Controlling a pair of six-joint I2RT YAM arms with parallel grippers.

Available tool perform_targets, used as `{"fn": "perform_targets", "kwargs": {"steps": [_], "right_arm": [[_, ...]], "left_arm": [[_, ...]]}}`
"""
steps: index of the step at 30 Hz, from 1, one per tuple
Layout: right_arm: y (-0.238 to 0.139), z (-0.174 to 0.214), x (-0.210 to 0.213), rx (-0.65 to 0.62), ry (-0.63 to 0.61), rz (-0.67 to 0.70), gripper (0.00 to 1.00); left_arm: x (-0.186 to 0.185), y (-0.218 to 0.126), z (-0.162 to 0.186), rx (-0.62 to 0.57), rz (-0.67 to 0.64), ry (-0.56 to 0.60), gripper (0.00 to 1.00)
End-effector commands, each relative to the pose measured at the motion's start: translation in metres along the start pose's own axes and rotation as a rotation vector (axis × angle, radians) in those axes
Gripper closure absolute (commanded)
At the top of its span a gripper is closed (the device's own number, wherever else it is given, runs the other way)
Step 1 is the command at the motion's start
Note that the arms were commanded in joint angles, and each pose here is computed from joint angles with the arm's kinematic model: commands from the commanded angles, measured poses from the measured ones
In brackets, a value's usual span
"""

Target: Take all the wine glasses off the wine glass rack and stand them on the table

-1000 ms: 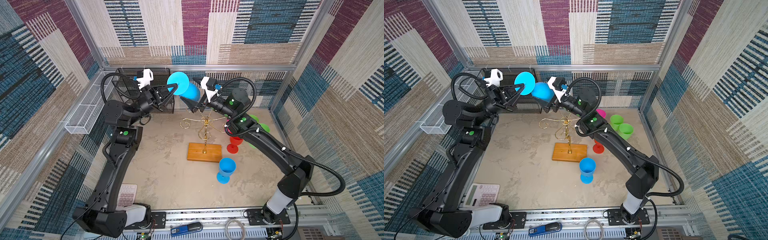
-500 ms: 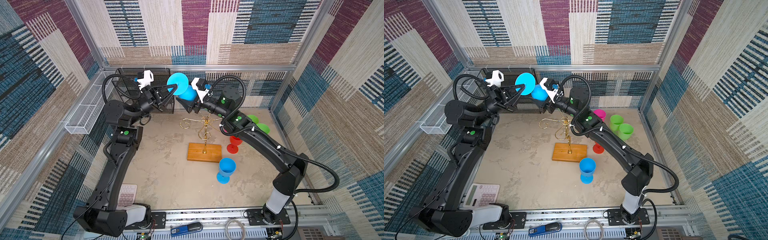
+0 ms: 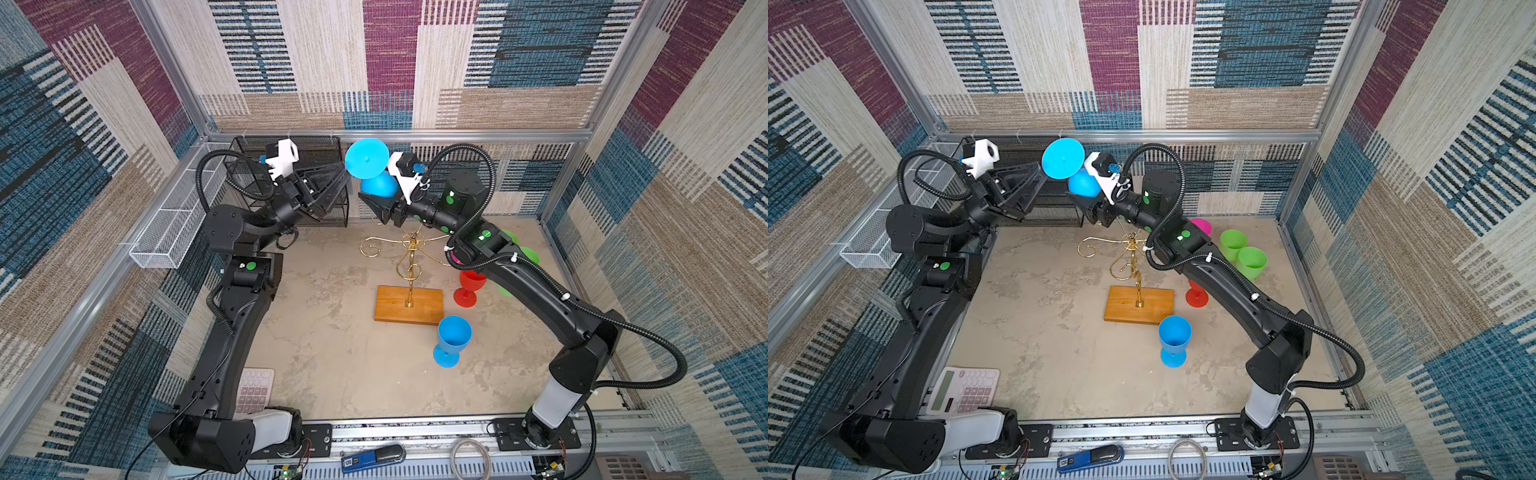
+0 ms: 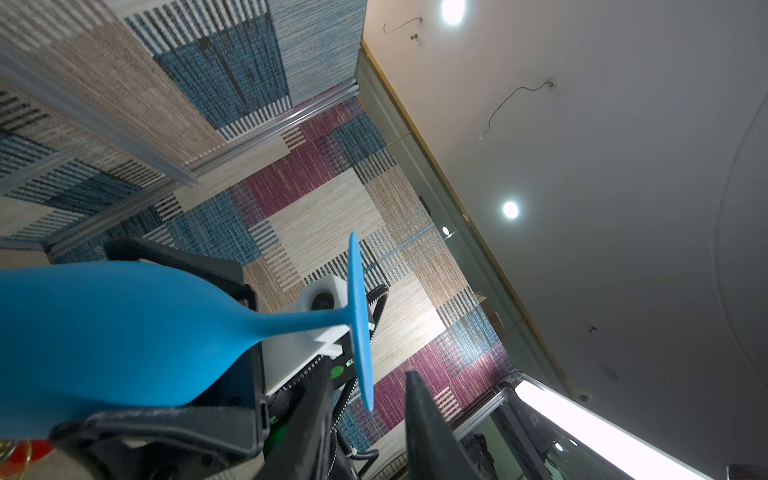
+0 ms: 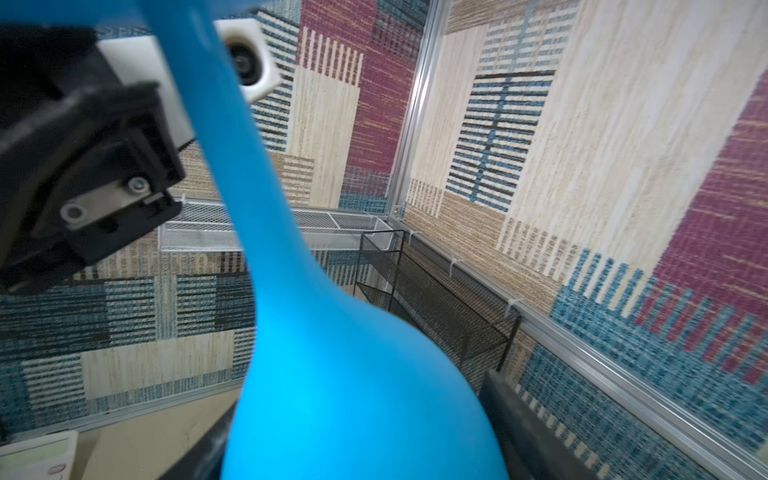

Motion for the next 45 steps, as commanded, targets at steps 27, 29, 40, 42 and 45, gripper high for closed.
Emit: {"fn": "perform_targets", "kwargs": {"steps": [27,29,40,42,45], "right_arm": [[-0.052,0.015,0.043,0.392,0.174,-0.012,0.37],[-0.053,0.026,0.048,0.43,0.171,-0.005,0.38],[-0.06,0.055,0.069,0.503,0.196,-0.029,0.39],[-0.058,0.057,0.073,0.509,0.202,-0.04,0.39],[-0.056,0.059,0.076,0.509,0.21,-0.05,0.39]], "left_arm": [[0.0,-0.056,0.041,-0.017,-0.151,2.022,0.47],[0.001,-0.054,0.041,-0.017,-0.134,2.072,0.48],[0.005,-0.047,0.043,-0.016,-0.061,2.12,0.52],[0.006,-0.047,0.045,-0.008,-0.046,2.121,0.52],[0.008,-0.047,0.051,0.016,-0.013,2.111,0.52]]}}
Point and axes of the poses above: each gripper's point midway between its finger pads, its own y axis out along the fingers, its own x axis along the line the jaws close on, z = x × y, the point moved 1 cm from there along -y, back along the fingers, and after that the axes turned 10 degrees about y, right-handed, at the moved point
